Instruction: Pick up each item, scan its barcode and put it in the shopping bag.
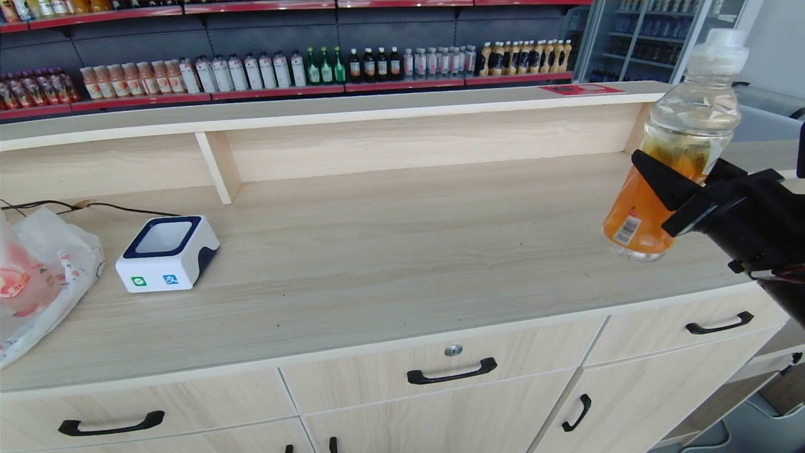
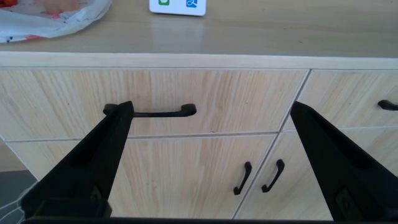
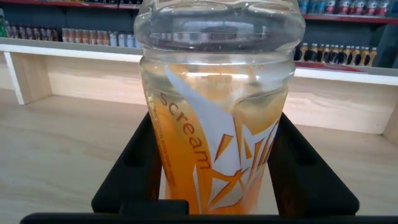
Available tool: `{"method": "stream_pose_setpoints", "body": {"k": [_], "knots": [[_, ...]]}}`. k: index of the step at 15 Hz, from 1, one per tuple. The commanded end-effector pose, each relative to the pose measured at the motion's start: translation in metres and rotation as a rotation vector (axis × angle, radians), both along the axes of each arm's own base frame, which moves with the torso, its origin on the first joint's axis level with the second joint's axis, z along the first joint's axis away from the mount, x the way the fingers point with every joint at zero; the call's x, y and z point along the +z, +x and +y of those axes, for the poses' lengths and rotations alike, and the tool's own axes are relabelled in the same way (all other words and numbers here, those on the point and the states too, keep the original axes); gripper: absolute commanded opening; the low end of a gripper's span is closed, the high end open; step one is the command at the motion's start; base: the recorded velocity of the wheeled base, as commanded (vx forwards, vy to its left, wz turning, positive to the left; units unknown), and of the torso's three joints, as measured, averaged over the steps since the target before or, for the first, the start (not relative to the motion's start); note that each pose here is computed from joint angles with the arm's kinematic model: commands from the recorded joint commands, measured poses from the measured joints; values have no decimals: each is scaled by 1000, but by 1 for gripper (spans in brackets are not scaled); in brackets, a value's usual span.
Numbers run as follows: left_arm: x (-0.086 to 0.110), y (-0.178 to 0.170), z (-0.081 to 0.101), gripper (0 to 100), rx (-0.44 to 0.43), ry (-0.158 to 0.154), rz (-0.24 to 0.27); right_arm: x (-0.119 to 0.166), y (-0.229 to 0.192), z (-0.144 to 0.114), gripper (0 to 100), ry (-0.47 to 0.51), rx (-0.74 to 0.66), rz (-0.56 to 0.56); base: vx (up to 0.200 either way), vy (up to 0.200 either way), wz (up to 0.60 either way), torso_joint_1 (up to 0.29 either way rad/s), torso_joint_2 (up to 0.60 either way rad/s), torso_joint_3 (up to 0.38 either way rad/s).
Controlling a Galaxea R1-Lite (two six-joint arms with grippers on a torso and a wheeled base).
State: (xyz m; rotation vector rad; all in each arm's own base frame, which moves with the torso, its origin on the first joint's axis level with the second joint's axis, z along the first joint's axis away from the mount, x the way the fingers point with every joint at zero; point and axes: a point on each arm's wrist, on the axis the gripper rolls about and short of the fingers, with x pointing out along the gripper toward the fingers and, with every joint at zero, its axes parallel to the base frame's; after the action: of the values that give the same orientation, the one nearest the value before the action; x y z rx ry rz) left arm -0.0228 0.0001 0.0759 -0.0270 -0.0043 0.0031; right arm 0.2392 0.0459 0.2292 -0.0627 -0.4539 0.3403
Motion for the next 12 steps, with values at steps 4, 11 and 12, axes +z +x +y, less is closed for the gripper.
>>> {"method": "stream_pose_setpoints", "body": {"k": [4, 11, 12], "knots": [[0, 0, 0, 100, 1, -7, -2, -12, -11, 1, 0, -9, 19, -2, 0, 200, 0, 6, 1, 2], [0, 0, 0, 100, 1, -8, -3, -12, -7, 3, 0, 11, -6, 3, 0, 200, 0, 0, 4, 1], [0, 0, 0, 100, 1, -8, -2, -13, -7, 2, 0, 10, -6, 7, 0, 200, 0, 2, 2, 2]]}}
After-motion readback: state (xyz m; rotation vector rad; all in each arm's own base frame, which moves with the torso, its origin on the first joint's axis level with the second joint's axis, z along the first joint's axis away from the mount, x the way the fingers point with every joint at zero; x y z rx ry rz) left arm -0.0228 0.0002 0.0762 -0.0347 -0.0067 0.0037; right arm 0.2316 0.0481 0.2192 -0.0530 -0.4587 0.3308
